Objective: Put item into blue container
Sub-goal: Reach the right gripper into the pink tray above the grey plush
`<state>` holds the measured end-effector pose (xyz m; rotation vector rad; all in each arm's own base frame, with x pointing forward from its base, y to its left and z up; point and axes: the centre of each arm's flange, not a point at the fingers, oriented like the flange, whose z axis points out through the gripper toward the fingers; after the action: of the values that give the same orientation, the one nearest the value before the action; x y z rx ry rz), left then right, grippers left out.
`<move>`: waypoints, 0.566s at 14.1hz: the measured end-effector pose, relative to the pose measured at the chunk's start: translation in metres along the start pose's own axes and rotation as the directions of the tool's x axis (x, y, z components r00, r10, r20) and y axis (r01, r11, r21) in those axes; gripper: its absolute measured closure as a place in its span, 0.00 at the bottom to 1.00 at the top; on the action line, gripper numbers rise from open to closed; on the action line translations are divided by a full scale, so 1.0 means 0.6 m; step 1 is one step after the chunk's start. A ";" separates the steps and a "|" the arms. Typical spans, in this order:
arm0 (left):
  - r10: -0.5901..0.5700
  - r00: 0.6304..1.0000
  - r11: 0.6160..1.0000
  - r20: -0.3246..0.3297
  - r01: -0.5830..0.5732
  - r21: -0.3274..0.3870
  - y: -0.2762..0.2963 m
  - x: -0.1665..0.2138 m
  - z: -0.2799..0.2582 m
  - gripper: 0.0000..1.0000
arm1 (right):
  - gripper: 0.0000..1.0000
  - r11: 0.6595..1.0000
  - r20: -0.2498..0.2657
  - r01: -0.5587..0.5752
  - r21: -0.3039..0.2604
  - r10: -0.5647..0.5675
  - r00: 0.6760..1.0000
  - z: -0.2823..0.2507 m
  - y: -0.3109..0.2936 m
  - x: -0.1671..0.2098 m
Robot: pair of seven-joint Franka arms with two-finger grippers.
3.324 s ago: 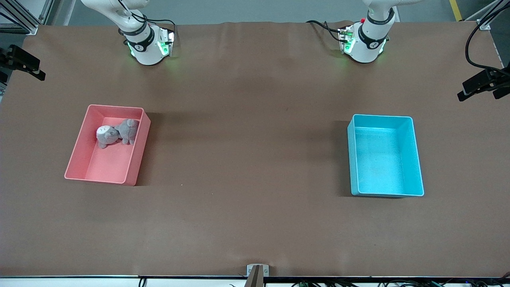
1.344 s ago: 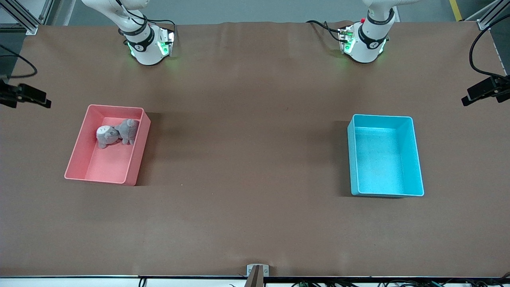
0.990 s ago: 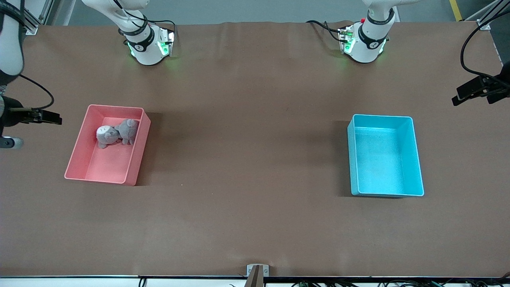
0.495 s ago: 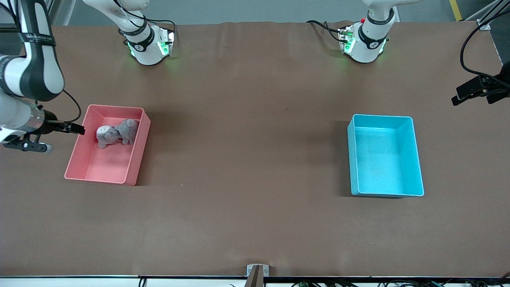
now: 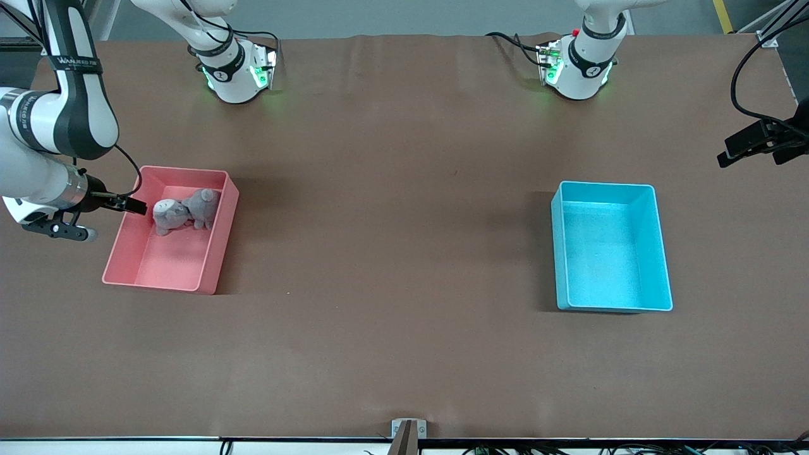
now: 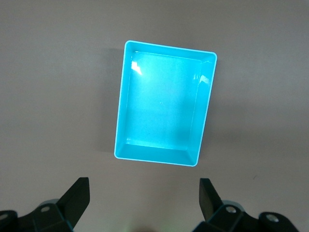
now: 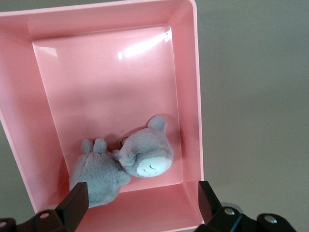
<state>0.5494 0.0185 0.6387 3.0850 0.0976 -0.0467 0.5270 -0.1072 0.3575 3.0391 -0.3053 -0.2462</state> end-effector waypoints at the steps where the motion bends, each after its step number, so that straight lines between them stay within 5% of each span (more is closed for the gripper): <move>1: 0.000 1.000 1.000 0.000 0.000 0.000 0.000 0.000 0.000 0.00 | 0.00 1.000 -0.005 0.000 0.001 0.000 1.000 0.010 -0.001 -0.002; 8: 0.000 1.000 1.000 0.001 0.000 0.000 0.000 0.000 0.000 0.00 | 0.00 0.999 0.011 -0.032 0.002 0.032 0.999 0.047 -0.005 -0.014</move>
<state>0.5493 0.0185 0.6386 3.0850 0.0974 -0.0487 0.5146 -0.1040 0.3310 3.0331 -0.3554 -0.2604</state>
